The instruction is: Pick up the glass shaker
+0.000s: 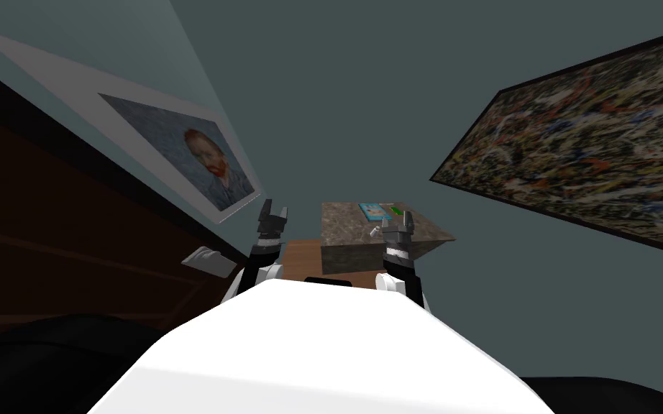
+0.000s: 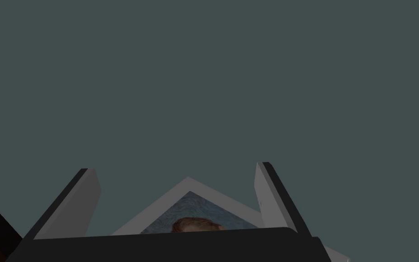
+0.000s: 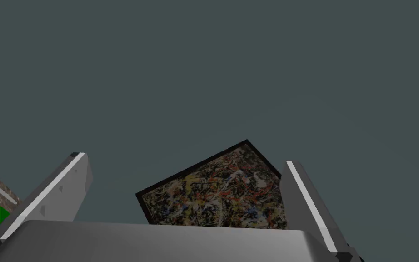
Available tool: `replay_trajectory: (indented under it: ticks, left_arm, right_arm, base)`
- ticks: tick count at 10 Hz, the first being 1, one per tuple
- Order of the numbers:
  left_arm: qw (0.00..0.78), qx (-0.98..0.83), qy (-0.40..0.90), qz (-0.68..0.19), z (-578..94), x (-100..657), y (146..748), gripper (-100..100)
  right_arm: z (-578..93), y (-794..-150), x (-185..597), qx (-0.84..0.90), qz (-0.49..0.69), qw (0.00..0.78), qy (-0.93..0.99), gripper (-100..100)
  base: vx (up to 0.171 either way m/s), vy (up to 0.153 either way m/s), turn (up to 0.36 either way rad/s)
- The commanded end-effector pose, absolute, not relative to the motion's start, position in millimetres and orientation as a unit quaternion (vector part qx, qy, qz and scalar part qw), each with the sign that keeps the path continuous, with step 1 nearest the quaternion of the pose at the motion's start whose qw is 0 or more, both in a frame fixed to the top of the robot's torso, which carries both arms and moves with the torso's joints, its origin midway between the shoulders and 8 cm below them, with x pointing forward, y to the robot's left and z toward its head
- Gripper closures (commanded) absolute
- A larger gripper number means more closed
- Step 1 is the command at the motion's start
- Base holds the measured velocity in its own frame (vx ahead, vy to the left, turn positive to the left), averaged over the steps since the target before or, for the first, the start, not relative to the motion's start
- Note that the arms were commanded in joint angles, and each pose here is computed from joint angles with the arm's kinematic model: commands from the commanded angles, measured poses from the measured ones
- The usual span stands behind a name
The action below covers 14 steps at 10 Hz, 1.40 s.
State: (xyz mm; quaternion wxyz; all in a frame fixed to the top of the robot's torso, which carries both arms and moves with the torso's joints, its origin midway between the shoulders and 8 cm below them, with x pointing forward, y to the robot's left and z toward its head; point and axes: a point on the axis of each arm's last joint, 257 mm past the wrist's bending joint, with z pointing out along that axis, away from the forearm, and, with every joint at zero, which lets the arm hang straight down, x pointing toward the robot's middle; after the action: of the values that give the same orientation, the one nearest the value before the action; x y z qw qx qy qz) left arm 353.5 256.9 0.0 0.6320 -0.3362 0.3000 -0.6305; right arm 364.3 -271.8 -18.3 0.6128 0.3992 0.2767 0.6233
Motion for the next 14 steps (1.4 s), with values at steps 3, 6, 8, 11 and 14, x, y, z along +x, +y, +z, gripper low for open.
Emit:
replay_trajectory:
  ticks: [3,6,8,11,14]
  left_arm:
    - [0.632,-0.336,0.300,-0.631,0.0,353.5,256.9,0]
    - [0.632,-0.336,0.300,-0.630,0.0,353.5,256.9,0]
    - [0.632,-0.336,0.300,-0.631,0.0,353.5,256.9,0]
    - [0.632,-0.336,0.300,-0.630,0.0,353.5,256.9,0]
    - [0.632,-0.336,0.300,-0.631,0.0,353.6,256.9,0]
  right_arm:
    - [-33.4,-259.8,367.5,0.380,0.620,0.603,0.327,-100]
    - [-48.8,-250.5,369.0,0.365,0.616,0.592,0.369,-100]
    - [-58.4,-245.7,369.2,0.357,0.613,0.585,0.393,-100]
    - [-79.7,-238.0,368.6,0.345,0.606,0.568,0.436,-100]
    - [-103.6,-232.3,366.3,0.336,0.597,0.549,0.479,-100]
  base:
    - [-0.022,-0.025,0.066]
    - [-0.041,-0.036,0.068]
    - [-0.046,-0.047,0.097]
    - [-0.053,-0.037,0.080]
    - [-0.060,-0.044,0.147]
